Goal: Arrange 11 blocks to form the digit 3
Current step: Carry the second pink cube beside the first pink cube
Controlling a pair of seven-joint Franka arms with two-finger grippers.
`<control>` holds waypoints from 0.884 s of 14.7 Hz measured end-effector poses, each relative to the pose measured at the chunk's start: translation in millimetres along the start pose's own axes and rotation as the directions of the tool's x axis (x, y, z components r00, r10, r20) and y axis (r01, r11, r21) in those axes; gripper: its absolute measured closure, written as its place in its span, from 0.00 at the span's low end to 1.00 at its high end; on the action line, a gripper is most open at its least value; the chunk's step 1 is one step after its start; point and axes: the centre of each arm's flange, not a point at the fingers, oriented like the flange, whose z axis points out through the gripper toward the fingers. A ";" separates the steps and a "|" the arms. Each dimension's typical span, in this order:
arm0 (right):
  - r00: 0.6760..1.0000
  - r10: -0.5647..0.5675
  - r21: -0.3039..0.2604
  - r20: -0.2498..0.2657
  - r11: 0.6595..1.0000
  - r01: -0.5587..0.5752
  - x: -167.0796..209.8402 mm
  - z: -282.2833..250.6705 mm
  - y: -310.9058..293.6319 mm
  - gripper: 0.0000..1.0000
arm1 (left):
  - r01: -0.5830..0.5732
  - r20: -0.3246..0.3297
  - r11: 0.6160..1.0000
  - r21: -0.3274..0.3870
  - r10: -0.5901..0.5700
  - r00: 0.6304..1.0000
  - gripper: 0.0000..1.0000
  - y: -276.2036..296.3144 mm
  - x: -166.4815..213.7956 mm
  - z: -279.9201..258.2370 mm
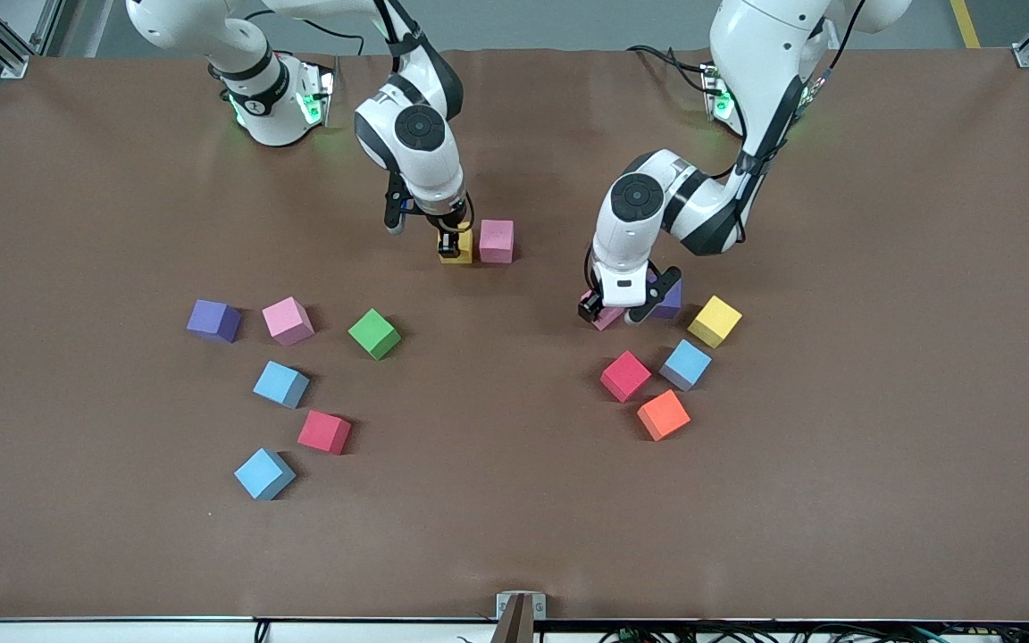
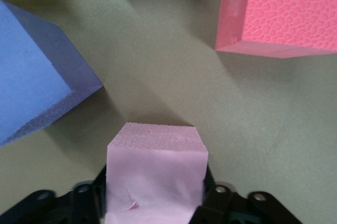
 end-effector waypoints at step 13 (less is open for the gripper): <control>1.000 0.002 0.009 0.009 1.000 -0.003 -6.5 0.9 6.2 0.44 | 0.565 0.011 0.824 0.027 -0.566 0.825 0.45 0.9 -117.4 -32.2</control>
